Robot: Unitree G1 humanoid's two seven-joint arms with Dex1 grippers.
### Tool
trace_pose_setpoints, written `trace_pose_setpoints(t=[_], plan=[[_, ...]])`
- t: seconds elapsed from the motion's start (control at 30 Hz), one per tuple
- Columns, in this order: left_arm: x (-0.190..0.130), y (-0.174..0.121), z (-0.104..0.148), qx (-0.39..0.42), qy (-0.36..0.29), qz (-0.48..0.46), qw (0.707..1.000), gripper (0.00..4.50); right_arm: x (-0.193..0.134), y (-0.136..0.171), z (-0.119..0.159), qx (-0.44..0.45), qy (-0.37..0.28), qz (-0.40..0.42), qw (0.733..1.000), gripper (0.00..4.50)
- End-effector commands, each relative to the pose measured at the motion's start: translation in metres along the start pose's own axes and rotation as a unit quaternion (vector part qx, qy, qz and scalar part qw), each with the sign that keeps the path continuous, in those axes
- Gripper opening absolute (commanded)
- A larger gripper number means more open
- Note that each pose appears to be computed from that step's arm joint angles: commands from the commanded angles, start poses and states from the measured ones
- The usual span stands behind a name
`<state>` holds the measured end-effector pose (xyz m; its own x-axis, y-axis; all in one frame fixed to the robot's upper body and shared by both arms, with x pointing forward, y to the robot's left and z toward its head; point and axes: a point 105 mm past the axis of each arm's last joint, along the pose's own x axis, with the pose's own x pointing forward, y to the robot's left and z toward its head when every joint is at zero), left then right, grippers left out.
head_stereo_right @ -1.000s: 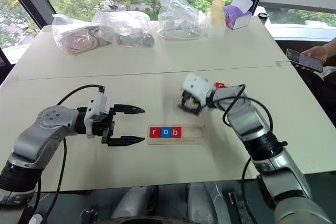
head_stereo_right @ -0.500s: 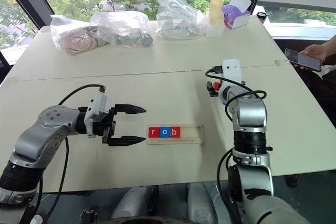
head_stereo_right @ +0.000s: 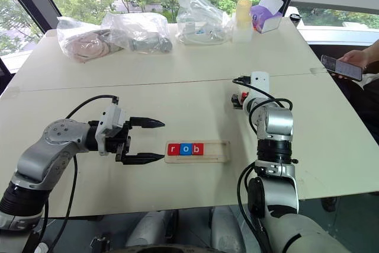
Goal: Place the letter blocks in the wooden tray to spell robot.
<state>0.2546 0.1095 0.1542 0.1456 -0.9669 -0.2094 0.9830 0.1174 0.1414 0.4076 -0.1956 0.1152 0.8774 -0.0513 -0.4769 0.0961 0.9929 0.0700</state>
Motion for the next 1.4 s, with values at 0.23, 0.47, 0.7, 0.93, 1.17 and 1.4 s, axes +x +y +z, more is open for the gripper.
trace_pose_setpoints(t=[0.23, 0.47, 0.7, 0.93, 1.17, 1.4], plan=[[0.004, -0.002, 0.005, 0.010, -0.008, 0.001, 1.000, 4.50, 0.002, 0.011, 0.007, -0.026, -0.001, -0.001, 1.000, 1.15], [0.006, -0.004, 0.004, 0.007, -0.012, -0.001, 1.000, 4.50, -0.042, 0.012, 0.033, -0.087, -0.037, 0.017, 0.995, 1.15], [0.004, -0.006, -0.001, 0.003, -0.009, -0.010, 1.000, 4.50, -0.111, -0.012, -0.029, -0.092, -0.008, 0.035, 0.995, 1.15], [0.009, -0.003, -0.002, 0.007, -0.016, -0.016, 1.000, 4.50, -0.139, -0.014, -0.081, -0.077, 0.025, 0.046, 0.996, 1.15], [0.007, -0.002, -0.005, 0.008, -0.014, -0.016, 1.000, 4.50, -0.137, -0.010, -0.089, -0.054, 0.037, 0.045, 0.997, 1.65], [0.010, 0.001, -0.005, 0.012, -0.017, -0.010, 1.000, 4.50, -0.141, -0.011, -0.062, -0.216, 0.073, 0.148, 0.963, 4.46]])
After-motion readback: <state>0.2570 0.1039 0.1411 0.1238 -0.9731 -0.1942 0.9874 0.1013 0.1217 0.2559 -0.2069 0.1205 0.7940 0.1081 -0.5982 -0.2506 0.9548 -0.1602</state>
